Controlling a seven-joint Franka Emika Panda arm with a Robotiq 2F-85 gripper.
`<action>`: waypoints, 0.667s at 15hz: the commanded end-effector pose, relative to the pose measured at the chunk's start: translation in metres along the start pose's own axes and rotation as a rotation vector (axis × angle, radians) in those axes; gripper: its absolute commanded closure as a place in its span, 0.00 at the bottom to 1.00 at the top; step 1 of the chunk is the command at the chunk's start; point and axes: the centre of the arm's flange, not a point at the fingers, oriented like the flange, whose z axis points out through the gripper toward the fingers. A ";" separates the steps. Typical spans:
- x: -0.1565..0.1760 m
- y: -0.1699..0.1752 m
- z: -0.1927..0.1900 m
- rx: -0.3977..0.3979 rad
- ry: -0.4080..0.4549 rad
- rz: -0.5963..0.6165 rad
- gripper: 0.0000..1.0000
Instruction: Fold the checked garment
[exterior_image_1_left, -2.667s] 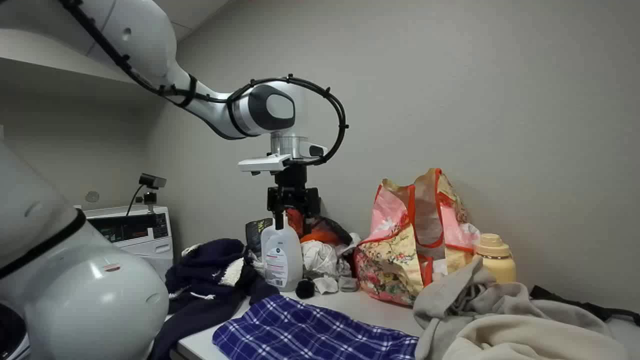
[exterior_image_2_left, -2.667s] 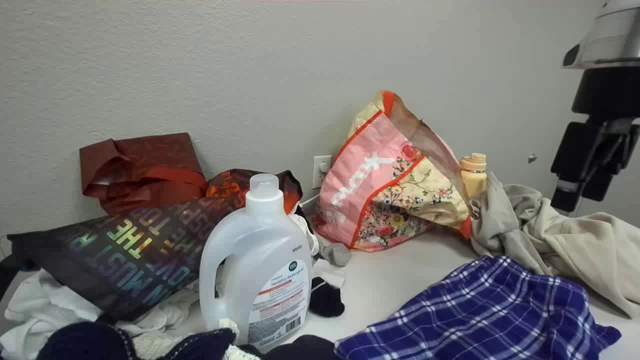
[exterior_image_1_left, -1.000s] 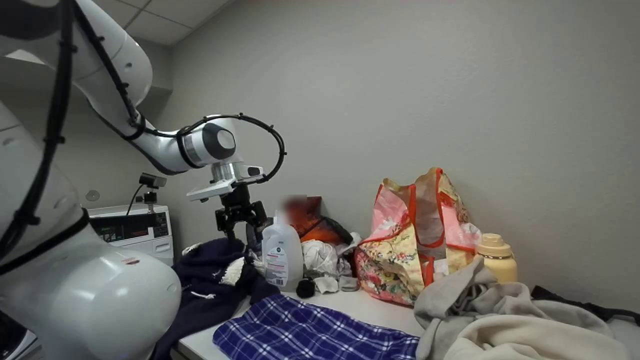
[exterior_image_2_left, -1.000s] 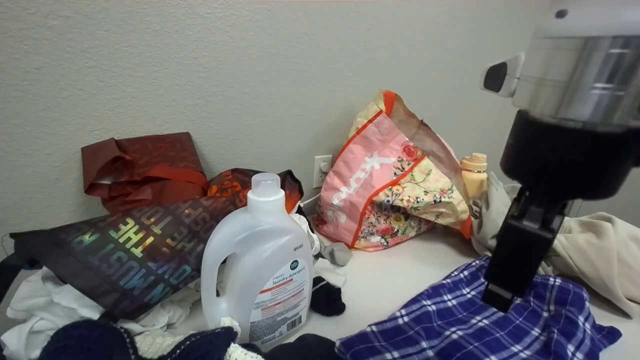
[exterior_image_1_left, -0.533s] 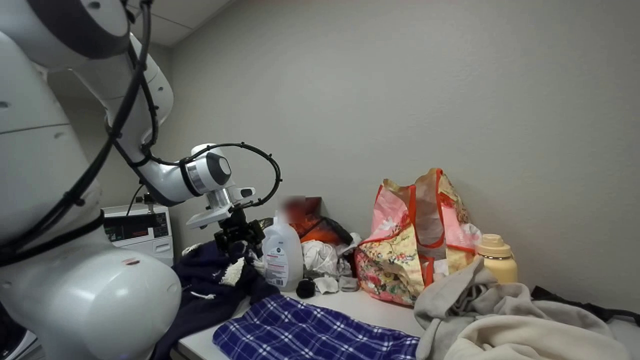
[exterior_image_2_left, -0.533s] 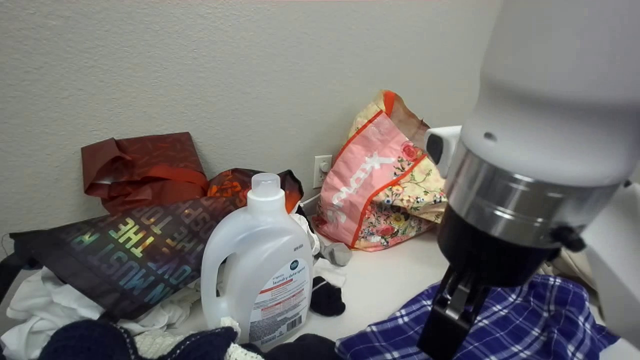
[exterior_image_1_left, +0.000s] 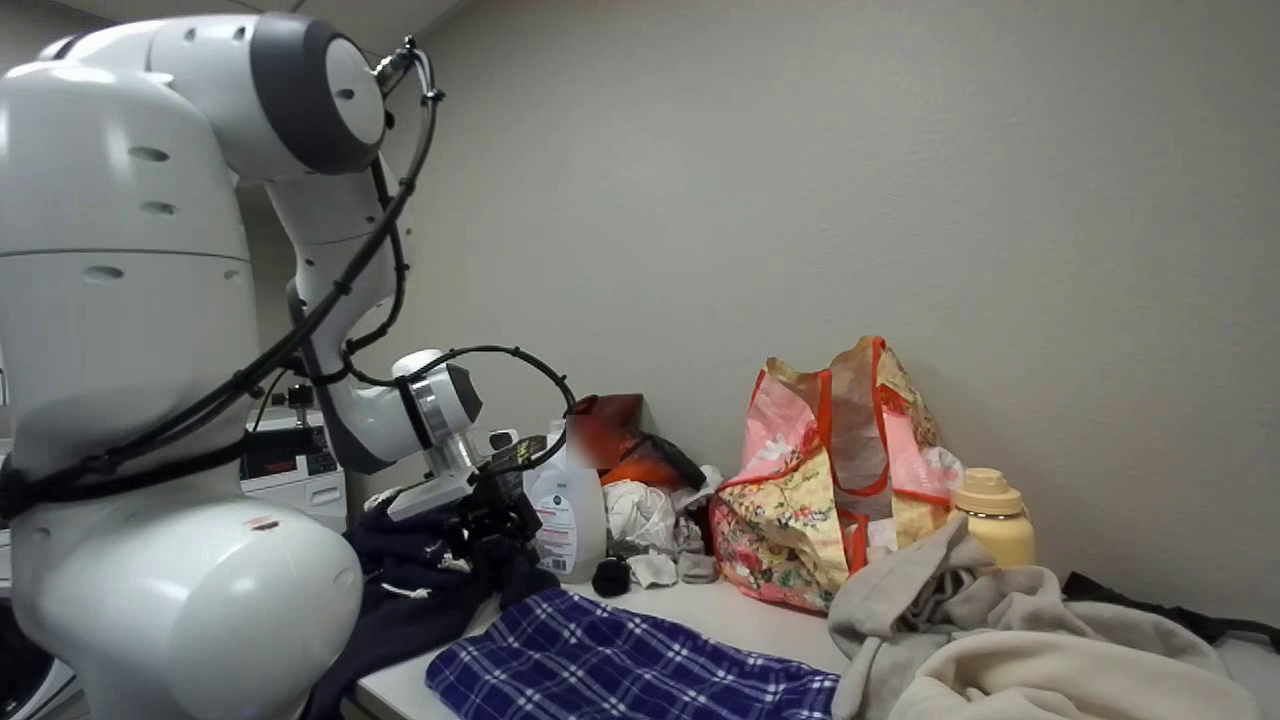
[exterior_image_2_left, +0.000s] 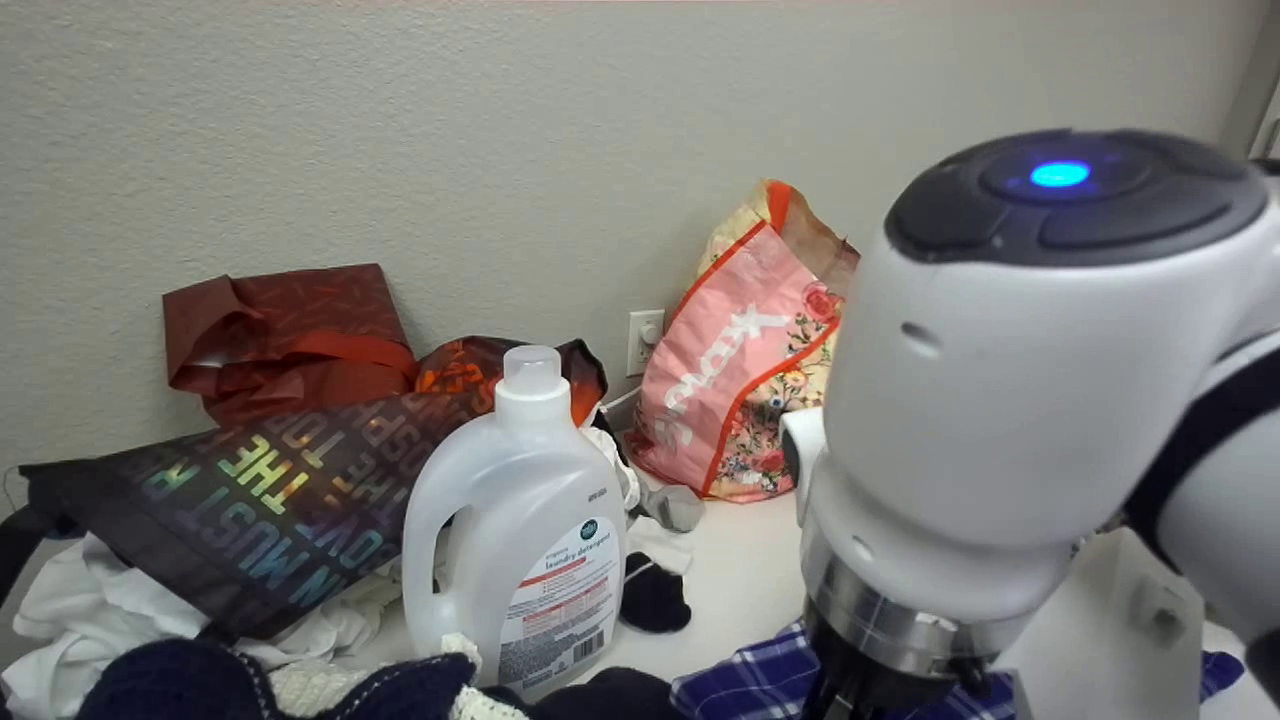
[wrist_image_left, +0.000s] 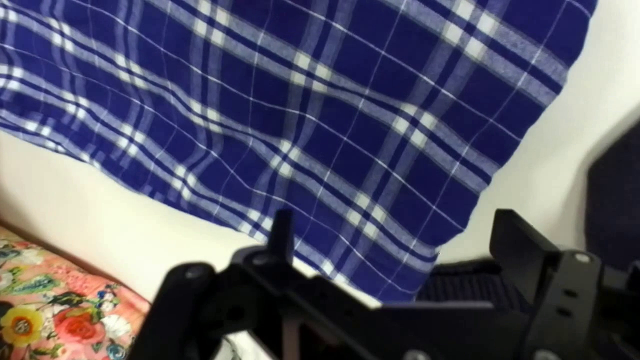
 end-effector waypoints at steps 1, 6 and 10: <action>0.013 -0.021 0.030 -0.007 -0.007 -0.010 0.00; 0.012 -0.043 0.046 0.014 -0.042 -0.036 0.00; 0.012 -0.055 0.050 0.008 -0.044 -0.053 0.00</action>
